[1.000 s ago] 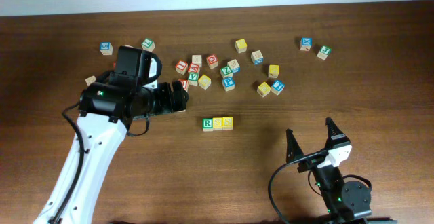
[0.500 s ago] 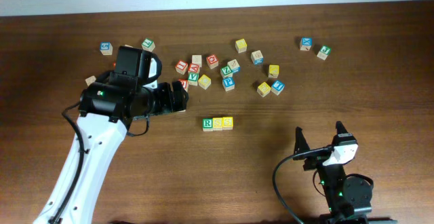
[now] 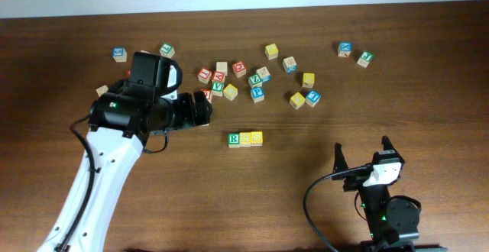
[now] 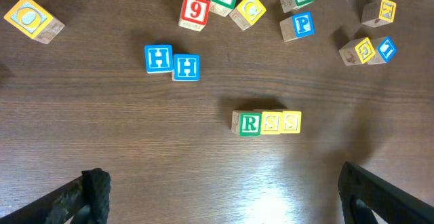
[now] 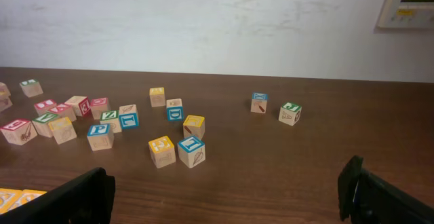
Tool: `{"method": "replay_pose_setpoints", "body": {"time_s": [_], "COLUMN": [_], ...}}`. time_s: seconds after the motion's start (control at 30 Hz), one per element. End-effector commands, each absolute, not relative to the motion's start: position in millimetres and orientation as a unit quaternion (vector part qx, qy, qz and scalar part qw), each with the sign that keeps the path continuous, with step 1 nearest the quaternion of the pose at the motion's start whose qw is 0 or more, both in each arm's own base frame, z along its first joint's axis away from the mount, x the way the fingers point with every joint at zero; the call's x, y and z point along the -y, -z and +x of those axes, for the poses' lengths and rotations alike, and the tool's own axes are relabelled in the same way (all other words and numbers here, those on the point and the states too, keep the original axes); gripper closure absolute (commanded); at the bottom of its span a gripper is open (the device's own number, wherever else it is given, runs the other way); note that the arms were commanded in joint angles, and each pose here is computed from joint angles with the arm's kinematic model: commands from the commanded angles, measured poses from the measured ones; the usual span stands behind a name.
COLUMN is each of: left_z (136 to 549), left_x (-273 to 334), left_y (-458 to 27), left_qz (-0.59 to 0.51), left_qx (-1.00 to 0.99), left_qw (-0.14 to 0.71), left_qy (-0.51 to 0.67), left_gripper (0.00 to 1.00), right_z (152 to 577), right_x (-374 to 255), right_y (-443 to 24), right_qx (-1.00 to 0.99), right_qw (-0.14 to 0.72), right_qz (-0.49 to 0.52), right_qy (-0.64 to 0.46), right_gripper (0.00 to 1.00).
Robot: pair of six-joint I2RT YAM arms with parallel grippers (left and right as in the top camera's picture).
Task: Spell out RSS
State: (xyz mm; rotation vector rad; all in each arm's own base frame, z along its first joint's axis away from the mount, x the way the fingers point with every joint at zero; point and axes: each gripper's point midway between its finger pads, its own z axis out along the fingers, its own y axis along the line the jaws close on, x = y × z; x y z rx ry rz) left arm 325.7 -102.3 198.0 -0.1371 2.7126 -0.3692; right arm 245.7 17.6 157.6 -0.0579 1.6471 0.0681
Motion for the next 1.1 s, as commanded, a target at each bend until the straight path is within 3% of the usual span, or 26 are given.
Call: {"method": "replay_pose_setpoints", "body": {"time_s": [0.0, 1.07], "left_z": [326.3, 326.4], "left_x": [100.1, 100.2], "left_y": [-205.9, -205.9], "left_qz": [-0.049, -0.049], "left_qx": [-0.967, -0.967], "left_qw": [0.211, 0.211], "left_qy": [0.131, 0.131], "left_gripper": [0.01, 0.01], "right_z": [245.6, 245.6], "right_x": [-13.4, -13.5], "right_y": [-155.3, -155.9], "right_qx": [-0.734, -0.734], "right_qw": [0.678, 0.679], "right_qz": [-0.021, -0.016], "right_qy": [-0.02, -0.025], "right_gripper": [0.02, 0.02]}}
